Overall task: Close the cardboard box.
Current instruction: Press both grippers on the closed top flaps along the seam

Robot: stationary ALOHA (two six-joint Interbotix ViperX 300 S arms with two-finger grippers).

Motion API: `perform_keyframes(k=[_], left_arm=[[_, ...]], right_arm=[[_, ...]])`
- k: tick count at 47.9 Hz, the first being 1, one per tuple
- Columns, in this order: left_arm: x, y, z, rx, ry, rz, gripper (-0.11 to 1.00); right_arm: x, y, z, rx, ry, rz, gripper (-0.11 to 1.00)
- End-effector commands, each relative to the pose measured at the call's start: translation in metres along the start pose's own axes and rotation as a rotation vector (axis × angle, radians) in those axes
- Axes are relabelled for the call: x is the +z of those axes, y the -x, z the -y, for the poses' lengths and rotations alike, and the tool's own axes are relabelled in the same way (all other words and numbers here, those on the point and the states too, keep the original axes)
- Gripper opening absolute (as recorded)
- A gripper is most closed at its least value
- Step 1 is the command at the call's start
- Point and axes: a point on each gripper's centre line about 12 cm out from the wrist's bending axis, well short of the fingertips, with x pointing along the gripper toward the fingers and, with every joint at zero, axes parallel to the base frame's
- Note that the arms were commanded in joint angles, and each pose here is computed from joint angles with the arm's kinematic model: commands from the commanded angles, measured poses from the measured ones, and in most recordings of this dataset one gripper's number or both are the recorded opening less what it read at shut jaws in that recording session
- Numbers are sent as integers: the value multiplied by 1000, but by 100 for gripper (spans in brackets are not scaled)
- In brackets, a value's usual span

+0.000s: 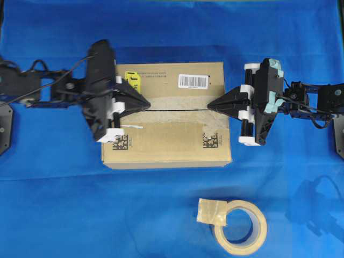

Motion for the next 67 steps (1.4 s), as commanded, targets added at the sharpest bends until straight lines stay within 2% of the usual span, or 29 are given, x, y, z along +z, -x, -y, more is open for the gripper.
perform_keyframes(k=[1,6,19,27,39,67], left_arm=[[12,17,6,-28,-29,131,2],[4,29,6,-37,-44,201,2],[-39,54,-2,-44,-49,321,2],[-53,57,-1,-51,-52,323,2],[-68,52,-2,-49,-54,271,2],[-78,42,-6,-34,-50,240,2]], right_arm=[[5,0,0,-1,1,19,1],[5,0,0,1,2,20,1],[5,0,0,1,-3,20,1],[5,0,0,0,-4,20,1],[5,0,0,0,-4,22,1],[5,0,0,1,-3,20,1]])
